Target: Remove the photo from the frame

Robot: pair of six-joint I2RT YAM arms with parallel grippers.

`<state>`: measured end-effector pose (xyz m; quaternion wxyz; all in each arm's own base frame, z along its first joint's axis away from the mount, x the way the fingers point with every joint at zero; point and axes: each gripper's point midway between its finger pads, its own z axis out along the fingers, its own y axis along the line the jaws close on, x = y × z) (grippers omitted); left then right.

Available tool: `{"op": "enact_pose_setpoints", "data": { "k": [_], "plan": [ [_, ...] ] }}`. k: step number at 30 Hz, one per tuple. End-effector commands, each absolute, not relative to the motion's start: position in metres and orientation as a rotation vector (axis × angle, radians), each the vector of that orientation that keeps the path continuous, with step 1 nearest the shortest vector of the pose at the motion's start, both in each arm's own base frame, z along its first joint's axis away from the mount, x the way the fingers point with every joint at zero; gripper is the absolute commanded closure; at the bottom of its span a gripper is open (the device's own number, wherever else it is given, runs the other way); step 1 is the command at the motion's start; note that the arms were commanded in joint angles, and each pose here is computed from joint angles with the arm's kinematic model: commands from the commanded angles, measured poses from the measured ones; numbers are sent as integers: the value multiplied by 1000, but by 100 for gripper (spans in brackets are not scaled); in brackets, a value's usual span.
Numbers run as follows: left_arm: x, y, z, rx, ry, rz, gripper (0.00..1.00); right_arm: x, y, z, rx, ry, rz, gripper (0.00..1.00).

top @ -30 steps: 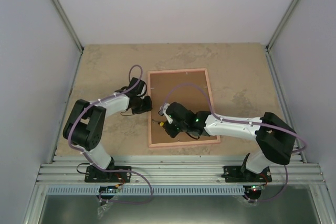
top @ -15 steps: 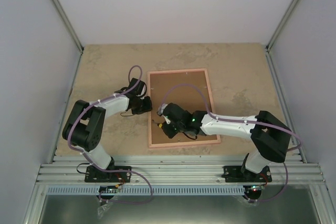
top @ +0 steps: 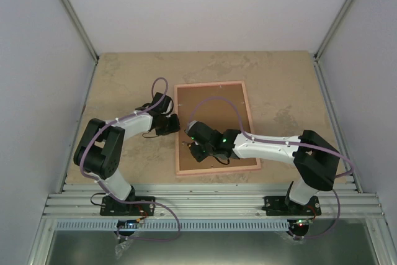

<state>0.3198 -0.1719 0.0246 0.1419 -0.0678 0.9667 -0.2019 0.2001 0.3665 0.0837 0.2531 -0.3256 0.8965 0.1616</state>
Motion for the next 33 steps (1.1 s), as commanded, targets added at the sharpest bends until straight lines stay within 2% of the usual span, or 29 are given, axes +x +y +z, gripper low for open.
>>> {"op": "enact_pose_setpoints", "data": {
  "k": [1, 9, 14, 22, 26, 33],
  "plan": [
    [299, -177, 17, -210, 2860, -634, 97, 205, 336, 68, -826, 2526, 241, 100],
    [301, -176, 21, -207, 2855, -621, 95, 203, 343, 82, -857, 2484, 306, 100],
    [309, -173, 31, -193, 2828, -583, 81, 214, 345, 103, -844, 2388, 331, 100],
    [344, -167, 45, -157, 2794, -470, 64, 248, 323, 122, -754, 2299, 296, 100],
    [366, -166, 48, -131, 2790, -400, 59, 261, 310, 127, -709, 2270, 283, 100],
    [385, -158, 37, -103, 2823, -252, 57, 271, 294, 127, -650, 2264, 284, 100]
  ]
}}
